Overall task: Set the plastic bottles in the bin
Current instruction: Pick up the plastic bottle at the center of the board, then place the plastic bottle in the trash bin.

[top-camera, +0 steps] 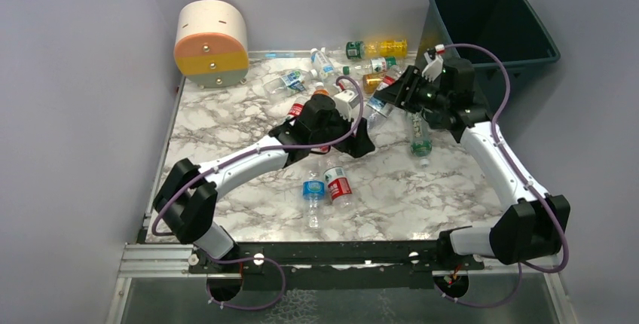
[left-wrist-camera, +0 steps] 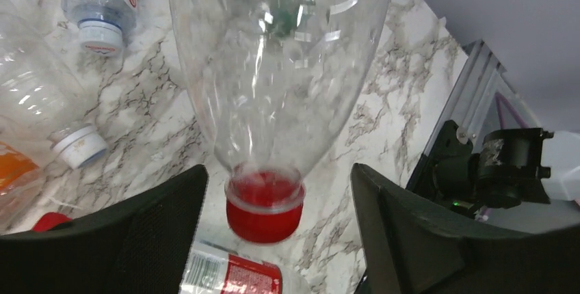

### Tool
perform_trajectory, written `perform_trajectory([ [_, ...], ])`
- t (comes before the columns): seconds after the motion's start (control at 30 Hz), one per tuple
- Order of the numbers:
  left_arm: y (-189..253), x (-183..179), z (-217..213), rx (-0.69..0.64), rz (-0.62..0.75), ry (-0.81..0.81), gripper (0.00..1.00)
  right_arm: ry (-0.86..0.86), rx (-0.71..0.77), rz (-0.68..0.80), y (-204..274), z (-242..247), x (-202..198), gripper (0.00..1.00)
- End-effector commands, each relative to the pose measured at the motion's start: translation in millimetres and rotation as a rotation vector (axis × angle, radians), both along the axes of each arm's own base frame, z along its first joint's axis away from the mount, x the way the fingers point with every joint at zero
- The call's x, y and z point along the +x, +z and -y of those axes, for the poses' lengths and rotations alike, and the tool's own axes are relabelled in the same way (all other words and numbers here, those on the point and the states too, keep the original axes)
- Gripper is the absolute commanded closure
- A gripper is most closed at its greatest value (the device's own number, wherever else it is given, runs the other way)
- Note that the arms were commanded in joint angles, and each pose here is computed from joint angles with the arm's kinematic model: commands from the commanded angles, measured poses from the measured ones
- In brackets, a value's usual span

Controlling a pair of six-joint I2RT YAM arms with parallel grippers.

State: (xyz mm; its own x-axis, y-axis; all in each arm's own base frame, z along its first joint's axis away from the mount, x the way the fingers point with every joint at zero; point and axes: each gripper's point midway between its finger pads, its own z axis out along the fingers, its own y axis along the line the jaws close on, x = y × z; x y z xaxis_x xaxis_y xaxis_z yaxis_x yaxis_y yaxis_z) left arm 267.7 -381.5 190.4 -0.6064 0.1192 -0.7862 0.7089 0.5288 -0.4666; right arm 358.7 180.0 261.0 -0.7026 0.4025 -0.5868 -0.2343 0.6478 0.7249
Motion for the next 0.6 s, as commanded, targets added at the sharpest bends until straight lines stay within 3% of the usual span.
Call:
perform_trajectory([
  [0.0, 50.8, -1.8, -15.3, -0.031, 0.101, 0.014, 0.08, -0.037, -0.067, 0.131, 46.5, 10.0, 7.4, 0.51],
  [0.07, 68.9, -0.2, -24.7, -0.048, 0.131, 0.038, 0.01, -0.057, -0.092, 0.168, 63.7, 14.8, 11.0, 0.51],
  [0.27, 107.1, 5.5, -52.6, -0.08, 0.196, 0.115, 0.01, -0.155, -0.181, 0.291, 121.2, 33.1, 31.8, 0.51],
  [0.57, 93.8, 5.6, -66.0, -0.069, 0.172, 0.129, 0.01, -0.464, -0.401, 0.549, 228.5, 93.6, 72.1, 0.51],
])
